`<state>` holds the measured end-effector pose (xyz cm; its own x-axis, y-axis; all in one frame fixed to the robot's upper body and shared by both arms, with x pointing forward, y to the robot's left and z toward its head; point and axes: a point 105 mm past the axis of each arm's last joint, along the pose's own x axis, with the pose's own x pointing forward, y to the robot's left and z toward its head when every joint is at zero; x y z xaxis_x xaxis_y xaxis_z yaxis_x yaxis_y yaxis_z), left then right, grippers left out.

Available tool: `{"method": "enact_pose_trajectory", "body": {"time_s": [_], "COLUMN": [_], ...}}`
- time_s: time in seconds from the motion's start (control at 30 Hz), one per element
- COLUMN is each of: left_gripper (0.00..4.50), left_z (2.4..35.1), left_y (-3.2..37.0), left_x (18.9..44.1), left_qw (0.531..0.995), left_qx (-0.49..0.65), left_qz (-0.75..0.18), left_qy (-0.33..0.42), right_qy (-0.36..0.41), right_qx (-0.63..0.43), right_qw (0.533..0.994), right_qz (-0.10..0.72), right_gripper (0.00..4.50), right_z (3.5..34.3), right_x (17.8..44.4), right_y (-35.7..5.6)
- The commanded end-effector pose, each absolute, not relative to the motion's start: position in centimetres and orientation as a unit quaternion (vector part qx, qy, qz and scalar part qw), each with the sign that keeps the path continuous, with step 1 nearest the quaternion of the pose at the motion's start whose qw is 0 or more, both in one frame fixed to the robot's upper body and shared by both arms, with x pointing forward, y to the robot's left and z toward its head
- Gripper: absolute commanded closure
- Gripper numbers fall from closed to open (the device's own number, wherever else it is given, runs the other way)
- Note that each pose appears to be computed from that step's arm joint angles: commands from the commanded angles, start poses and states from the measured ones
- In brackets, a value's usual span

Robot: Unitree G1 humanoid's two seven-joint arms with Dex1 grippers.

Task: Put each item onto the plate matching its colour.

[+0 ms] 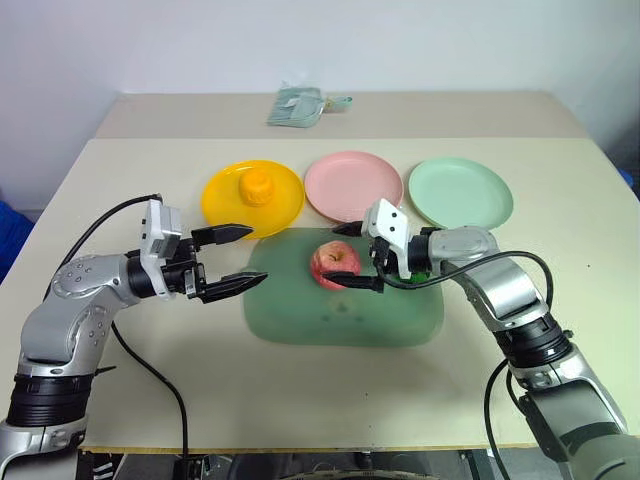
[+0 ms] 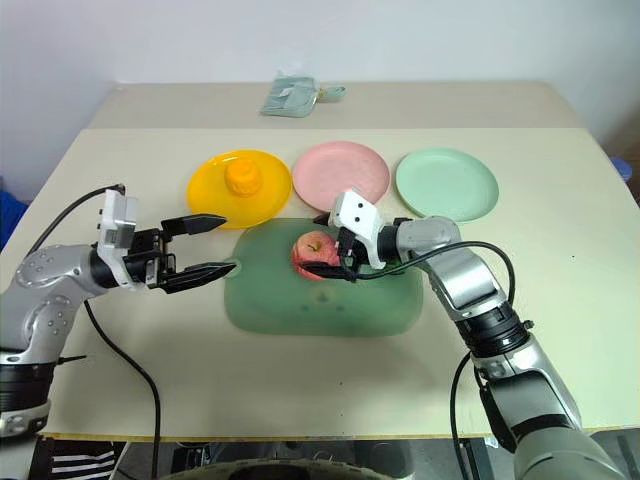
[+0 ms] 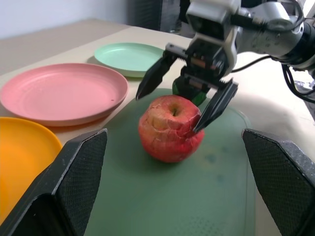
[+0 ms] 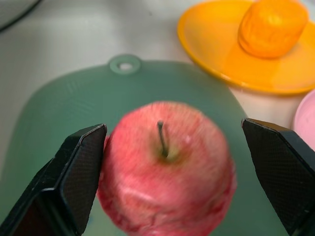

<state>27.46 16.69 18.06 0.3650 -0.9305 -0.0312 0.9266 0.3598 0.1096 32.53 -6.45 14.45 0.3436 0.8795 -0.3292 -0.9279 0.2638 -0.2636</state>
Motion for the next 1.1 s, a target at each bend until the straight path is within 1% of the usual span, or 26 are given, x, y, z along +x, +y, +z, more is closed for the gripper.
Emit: {"method": "enact_pose_trajectory", "body": {"time_s": [0.03,0.13,0.2,0.3,0.33,0.4,0.43,0.5,0.6,0.7,0.8,0.9,0.93,1.0,1.03,1.07,1.1], "left_gripper": [0.04,0.04,0.0,0.0,0.0,0.0,0.0,0.0,0.0,0.0,0.0,0.0,0.0,0.0,0.0,0.0,0.0], "left_z": [19.1,19.0,19.1,19.2,19.7,20.9,21.2,21.7,21.6,21.1,20.9,20.4,20.3,20.2,20.2,20.2,20.3], "left_y": [16.8,16.7,16.8,16.9,17.1,17.5,17.6,17.7,17.4,16.8,15.9,15.0,14.9,15.0,15.2,15.3,15.5], "left_x": [27.2,27.3,27.5,27.9,28.4,29.4,29.6,30.4,31.2,31.8,32.5,32.4,32.3,32.0,31.9,31.8,31.7], "left_qw": [0.825,0.826,0.828,0.832,0.84,0.855,0.858,0.868,0.878,0.885,0.891,0.889,0.888,0.887,0.887,0.887,0.887], "left_qx": [0.073,0.074,0.074,0.076,0.069,0.046,0.039,0.059,0.059,0.057,0.054,0.067,0.068,0.066,0.064,0.063,0.065], "left_qz": [-0.559,-0.558,-0.555,-0.548,-0.535,-0.512,-0.506,-0.483,-0.463,-0.45,-0.436,-0.439,-0.44,-0.443,-0.443,-0.443,-0.444], "left_qy": [-0.042,-0.042,-0.043,-0.049,-0.058,-0.075,-0.078,-0.1,-0.107,-0.108,-0.113,-0.114,-0.115,-0.112,-0.111,-0.109,-0.109], "right_qy": [0.045,0.059,0.06,0.038,0.017,-0.036,-0.05,-0.072,-0.1,-0.098,-0.095,-0.086,-0.082,-0.074,-0.075,-0.081,-0.094], "right_qx": [-0.216,-0.219,-0.215,-0.188,-0.161,-0.114,-0.103,-0.09,-0.104,-0.125,-0.133,-0.143,-0.129,-0.125,-0.121,-0.115,-0.113], "right_qw": [0.79,0.79,0.791,0.801,0.811,0.843,0.853,0.886,0.925,0.94,0.941,0.941,0.94,0.94,0.941,0.945,0.946], "right_qz": [0.573,0.57,0.57,0.567,0.562,0.524,0.51,0.449,0.35,0.301,0.296,0.294,0.304,0.309,0.307,0.295,0.289], "right_gripper": [0.0,0.0,0.55,1.58,1.58,1.58,1.58,1.58,1.58,1.58,1.58,1.58,1.58,0.62,0.29,0.05,0.05], "right_z": [15.1,14.6,14.6,16.1,17.5,20.4,21.2,22.6,24.0,23.9,23.0,21.9,21.6,20.9,20.9,21.2,21.7], "right_x": [32.6,32.7,32.7,32.9,33.3,34.8,35.4,37.7,41.1,43.3,44.1,44.6,44.6,44.5,44.5,44.6,44.5], "right_y": [-6.2,-6.3,-6.3,-6.1,-5.9,-5.8,-5.9,-6.6,-8.0,-8.4,-8.0,-7.6,-7.3,-7.5,-7.8,-8.3,-8.6]}}
